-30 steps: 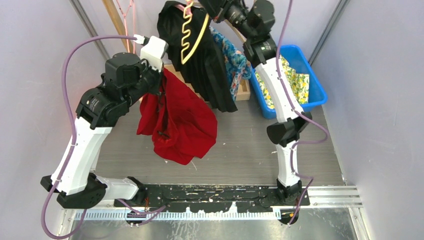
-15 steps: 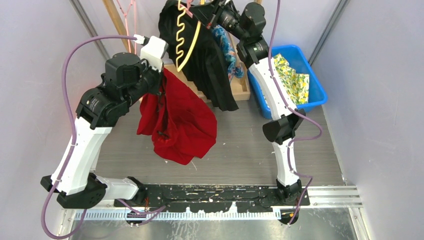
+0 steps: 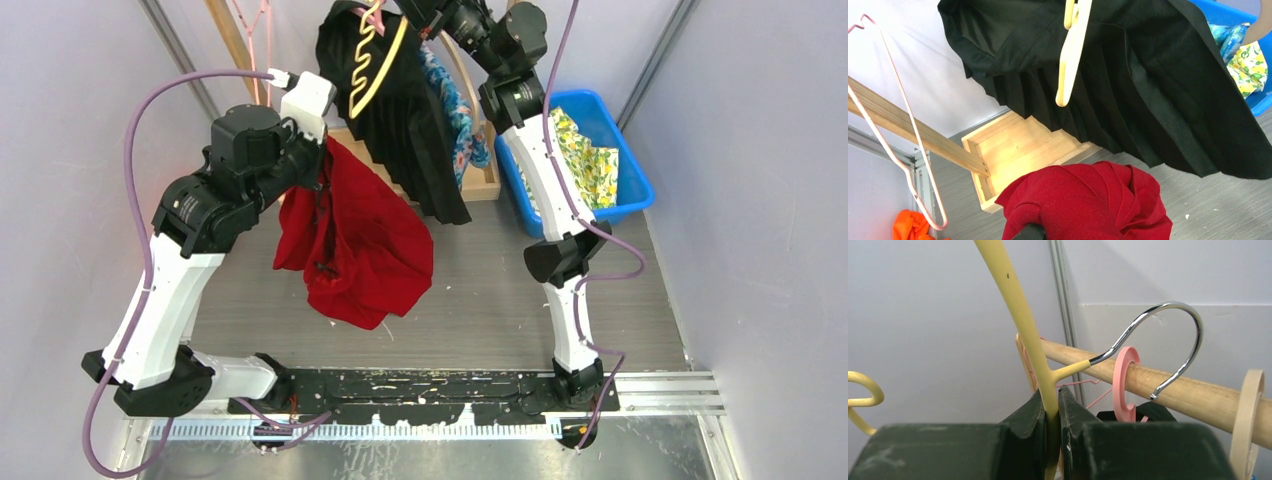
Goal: Remove the skirt from the hanger
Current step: Place the hanger at the clothesline.
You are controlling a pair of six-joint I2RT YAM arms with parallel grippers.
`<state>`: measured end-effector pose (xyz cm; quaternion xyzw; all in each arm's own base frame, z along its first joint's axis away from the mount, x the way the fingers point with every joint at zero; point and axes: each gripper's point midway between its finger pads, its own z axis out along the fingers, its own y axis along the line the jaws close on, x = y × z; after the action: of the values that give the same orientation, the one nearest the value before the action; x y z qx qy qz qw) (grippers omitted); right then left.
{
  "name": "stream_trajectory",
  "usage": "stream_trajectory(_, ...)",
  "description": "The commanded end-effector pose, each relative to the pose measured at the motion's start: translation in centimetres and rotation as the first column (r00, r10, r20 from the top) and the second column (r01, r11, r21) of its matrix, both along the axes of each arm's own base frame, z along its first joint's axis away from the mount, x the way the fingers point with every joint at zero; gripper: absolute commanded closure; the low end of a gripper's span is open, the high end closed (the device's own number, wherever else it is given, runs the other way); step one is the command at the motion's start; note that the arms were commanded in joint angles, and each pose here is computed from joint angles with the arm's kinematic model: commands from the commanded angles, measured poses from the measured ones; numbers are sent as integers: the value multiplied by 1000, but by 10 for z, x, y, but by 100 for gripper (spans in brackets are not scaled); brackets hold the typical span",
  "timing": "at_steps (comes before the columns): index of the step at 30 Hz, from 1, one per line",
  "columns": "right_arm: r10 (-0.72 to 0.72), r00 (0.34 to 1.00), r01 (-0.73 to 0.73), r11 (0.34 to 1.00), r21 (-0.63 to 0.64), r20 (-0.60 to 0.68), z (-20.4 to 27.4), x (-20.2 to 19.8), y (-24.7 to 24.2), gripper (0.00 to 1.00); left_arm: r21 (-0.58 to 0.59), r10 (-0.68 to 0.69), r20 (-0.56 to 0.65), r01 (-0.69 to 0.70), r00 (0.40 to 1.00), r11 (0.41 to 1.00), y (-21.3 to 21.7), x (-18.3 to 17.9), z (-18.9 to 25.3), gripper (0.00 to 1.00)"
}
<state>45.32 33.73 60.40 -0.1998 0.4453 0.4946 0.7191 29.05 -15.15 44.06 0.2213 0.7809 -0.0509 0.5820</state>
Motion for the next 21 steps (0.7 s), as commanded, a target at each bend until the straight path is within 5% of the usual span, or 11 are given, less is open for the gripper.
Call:
stream_trajectory(1,-47,994,40,997,73,101,25,-4,-9,99,-79,32,100,-24,994,997,0,7,39,100)
stream_trajectory(21,-118,988,106,987,120,95,6,36,-19,99,-16,44,62,-43,997,999,-8,26,24,100)
